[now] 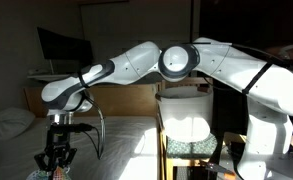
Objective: Put the white and blue shirts in the laundry bag
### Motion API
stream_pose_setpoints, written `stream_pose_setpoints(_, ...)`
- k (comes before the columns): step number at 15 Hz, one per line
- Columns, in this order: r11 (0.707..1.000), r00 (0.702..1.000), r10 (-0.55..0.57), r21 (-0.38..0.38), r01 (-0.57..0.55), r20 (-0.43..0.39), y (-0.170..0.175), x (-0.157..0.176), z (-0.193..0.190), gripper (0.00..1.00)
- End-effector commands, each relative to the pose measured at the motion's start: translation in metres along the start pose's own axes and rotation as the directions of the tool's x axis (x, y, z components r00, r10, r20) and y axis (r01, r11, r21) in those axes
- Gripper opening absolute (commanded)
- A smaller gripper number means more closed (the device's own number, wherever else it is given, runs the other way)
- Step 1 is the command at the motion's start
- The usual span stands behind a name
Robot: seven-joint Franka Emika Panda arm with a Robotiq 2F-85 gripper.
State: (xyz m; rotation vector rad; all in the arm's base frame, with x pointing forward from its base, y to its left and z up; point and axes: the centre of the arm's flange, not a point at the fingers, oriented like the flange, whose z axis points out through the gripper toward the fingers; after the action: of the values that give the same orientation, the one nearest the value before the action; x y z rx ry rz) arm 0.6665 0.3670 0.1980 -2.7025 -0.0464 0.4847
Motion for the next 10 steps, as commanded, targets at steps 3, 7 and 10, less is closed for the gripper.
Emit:
stream_pose_setpoints(3,0.992,0.993,-0.114,0.063,0.112,0.04,-0.031,-0.035,-0.072,0.13)
stream_pose_setpoints(7,0.989,0.99,-0.141,0.044,0.142,-0.022,-0.044,-0.054,-0.124,0.13)
stream_pose_setpoints(10,0.989,0.986,-0.136,0.034,0.14,-0.1,-0.042,-0.067,-0.169,0.13)
